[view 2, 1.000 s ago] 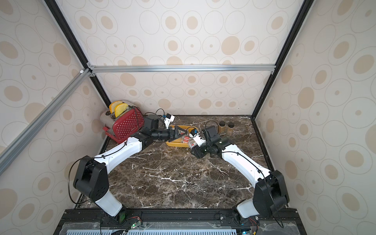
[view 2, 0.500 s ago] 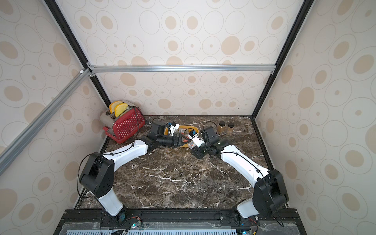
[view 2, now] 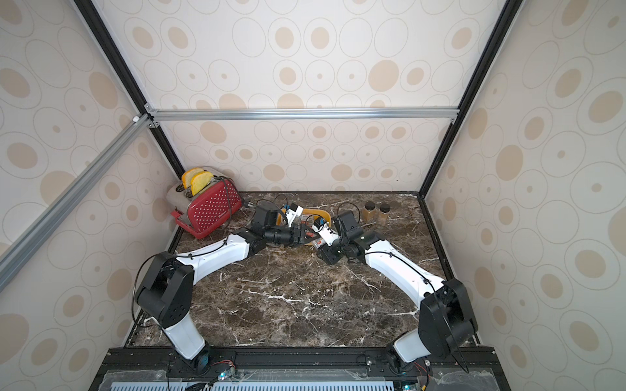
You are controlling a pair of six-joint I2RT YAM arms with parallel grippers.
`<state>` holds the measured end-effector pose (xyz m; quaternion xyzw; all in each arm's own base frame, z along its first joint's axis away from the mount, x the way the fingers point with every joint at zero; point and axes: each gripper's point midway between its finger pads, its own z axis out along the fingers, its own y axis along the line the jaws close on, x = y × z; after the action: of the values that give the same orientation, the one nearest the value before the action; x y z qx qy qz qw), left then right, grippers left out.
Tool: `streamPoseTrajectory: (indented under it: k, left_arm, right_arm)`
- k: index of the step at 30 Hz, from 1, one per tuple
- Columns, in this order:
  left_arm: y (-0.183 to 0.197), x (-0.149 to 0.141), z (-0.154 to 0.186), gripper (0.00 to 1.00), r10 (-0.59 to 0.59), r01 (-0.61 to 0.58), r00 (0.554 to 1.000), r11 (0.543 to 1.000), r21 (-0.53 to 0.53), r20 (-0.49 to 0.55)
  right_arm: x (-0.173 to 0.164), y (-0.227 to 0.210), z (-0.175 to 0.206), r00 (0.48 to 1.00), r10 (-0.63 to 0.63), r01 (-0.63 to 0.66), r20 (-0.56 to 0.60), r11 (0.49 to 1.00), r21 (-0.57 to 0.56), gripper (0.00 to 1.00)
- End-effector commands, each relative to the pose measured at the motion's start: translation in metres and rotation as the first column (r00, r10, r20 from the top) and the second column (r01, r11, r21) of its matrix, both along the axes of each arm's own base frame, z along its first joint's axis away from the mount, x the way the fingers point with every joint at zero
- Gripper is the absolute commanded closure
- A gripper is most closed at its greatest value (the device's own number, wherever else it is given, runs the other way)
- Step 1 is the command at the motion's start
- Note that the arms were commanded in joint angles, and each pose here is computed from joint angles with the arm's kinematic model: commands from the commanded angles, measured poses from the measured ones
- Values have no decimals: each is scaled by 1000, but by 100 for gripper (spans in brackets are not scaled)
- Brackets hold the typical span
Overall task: Take the paper clips out of the storage box
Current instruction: Place the boxed paper clips at the center of the board.
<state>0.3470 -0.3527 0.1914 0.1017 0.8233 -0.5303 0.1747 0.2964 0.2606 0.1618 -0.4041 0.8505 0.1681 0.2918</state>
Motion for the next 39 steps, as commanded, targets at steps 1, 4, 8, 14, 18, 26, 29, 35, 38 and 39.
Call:
streamPoseTrajectory:
  k: [1,4,8,14,18,26,29,35,38,39]
  left_arm:
    - [-8,-5,-6,37,-36,36,999,999,-8,-5]
    - [-8,-5,-11,40,-38,38,999,999,-3,-14]
    - [-8,-4,-8,58,-33,33,999,999,-2,0]
    - [-11,-3,0,81,-50,51,999,999,-20,21]
    - [-12,-4,-3,89,-68,68,997,997,-21,22]
    - [1,-3,-3,94,-81,81,996,997,-9,41]
    - [13,0,-4,94,-79,80,996,997,-12,39]
    - [23,-3,-5,93,-116,115,992,993,14,55]
    - [23,-4,-6,93,-136,135,989,991,19,61]
    - [23,-4,-7,93,-140,139,988,990,21,62]
  right_arm:
    - [1,8,8,1000,22,-23,14,999,23,91]
    - [1,8,7,1000,25,-25,10,999,24,92]
    - [-1,10,7,999,32,-32,0,999,26,95]
    - [-3,10,7,999,33,-32,-9,999,27,85]
    - [-2,9,13,1000,25,-25,7,999,33,72]
    - [1,-19,47,997,-65,64,41,998,22,13]
    - [2,-41,70,991,-129,125,36,987,98,3]
    - [2,-53,78,990,-139,140,-13,977,161,1]
    - [1,-45,72,992,-115,124,-58,975,186,3]
    - [0,-42,70,992,-102,114,-68,974,197,4]
